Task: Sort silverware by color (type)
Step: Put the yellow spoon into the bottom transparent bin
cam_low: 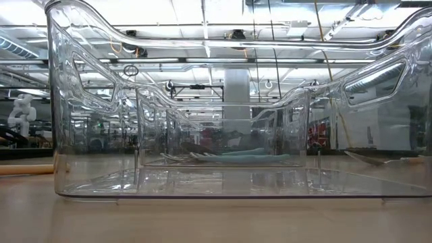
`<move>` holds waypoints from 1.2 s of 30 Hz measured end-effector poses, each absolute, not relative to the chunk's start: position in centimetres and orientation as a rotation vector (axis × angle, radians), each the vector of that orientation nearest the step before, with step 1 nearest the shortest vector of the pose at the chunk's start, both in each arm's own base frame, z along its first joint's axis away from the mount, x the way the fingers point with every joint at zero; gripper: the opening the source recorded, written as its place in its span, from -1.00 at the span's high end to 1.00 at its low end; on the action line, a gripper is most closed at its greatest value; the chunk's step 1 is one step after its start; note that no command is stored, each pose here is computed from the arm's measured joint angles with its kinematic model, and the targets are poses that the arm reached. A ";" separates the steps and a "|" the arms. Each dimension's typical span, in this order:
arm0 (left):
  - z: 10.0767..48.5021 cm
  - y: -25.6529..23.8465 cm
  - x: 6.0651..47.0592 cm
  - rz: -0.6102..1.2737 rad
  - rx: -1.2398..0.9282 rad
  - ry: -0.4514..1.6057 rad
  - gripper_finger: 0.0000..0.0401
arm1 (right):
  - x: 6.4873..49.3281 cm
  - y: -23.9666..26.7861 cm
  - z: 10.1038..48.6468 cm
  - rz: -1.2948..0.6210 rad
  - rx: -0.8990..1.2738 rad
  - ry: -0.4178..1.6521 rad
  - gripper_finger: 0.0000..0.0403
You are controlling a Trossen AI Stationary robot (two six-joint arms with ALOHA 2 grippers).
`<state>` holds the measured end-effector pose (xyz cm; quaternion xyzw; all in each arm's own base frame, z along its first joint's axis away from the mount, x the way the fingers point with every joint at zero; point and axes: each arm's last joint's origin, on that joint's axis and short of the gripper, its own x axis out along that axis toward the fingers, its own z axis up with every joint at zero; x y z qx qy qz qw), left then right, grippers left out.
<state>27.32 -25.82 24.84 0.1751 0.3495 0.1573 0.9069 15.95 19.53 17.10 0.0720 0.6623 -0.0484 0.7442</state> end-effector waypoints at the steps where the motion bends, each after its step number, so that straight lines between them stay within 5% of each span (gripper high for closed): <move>1: 24.8 -25.8 27.3 0.325 0.362 0.722 0.43 | 15.9 19.6 17.1 -0.104 0.164 1.447 0.16; 22: 24.8 -25.8 27.3 0.328 0.354 0.720 0.43 | 16.5 20.6 13.7 -0.221 0.081 1.460 0.11; 33: 24.8 -25.8 27.3 0.329 0.350 0.720 0.43 | 17.0 20.3 12.8 -0.253 0.089 1.497 0.76; 36: 24.8 -25.8 27.3 0.329 0.350 0.720 0.43 | 17.0 20.2 12.8 -0.254 0.088 1.498 0.81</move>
